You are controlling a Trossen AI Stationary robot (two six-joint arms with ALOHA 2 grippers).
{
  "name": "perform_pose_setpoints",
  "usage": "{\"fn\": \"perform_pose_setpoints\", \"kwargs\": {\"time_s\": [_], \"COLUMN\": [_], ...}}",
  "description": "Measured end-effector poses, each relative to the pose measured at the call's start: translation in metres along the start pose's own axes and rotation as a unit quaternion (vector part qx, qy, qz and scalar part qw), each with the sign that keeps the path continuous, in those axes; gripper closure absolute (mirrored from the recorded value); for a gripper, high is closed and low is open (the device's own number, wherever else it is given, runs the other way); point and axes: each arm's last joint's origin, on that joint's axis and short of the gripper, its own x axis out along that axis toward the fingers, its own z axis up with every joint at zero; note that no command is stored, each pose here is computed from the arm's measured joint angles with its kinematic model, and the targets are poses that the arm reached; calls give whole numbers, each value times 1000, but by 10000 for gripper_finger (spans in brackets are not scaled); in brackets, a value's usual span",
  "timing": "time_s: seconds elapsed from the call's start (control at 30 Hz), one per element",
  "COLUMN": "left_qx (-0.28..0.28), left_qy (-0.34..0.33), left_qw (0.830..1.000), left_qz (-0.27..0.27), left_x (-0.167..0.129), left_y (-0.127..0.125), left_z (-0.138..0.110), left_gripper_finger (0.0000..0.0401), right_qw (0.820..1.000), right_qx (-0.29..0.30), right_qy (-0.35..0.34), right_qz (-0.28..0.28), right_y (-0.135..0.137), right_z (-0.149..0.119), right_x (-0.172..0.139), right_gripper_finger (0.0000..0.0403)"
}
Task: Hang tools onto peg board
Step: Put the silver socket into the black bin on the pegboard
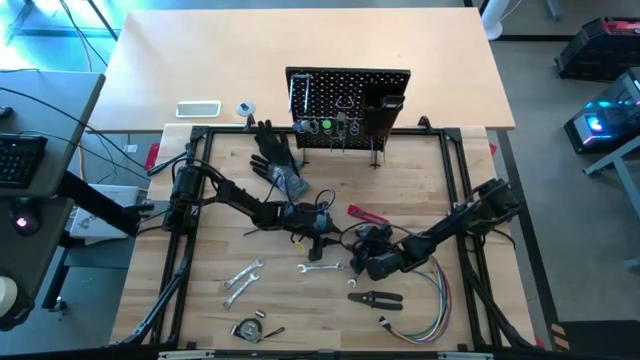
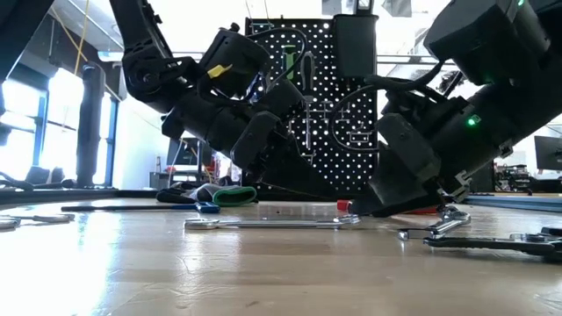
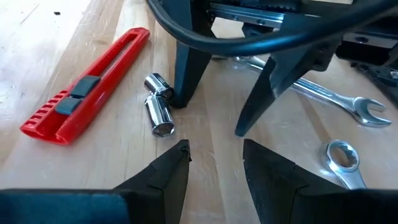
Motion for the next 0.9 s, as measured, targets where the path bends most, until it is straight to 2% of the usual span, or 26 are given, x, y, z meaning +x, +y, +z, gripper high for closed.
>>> {"fn": "perform_pose_setpoints", "kwargs": {"time_s": [0.33, 0.9], "left_qx": [0, 0], "left_qy": [1, -3], "left_qw": [1000, 1000], "left_qz": [0, -9], "left_x": [0, 0], "left_y": [0, -1], "left_z": [0, 0], "left_gripper_finger": [259, 259], "right_qw": [1000, 998], "right_qx": [1, 12], "right_qy": [-9, -36], "right_qz": [-30, -40], "right_y": [-5, -9], "right_z": [-5, 7], "right_x": [-3, 8], "right_gripper_finger": [163, 163]}}
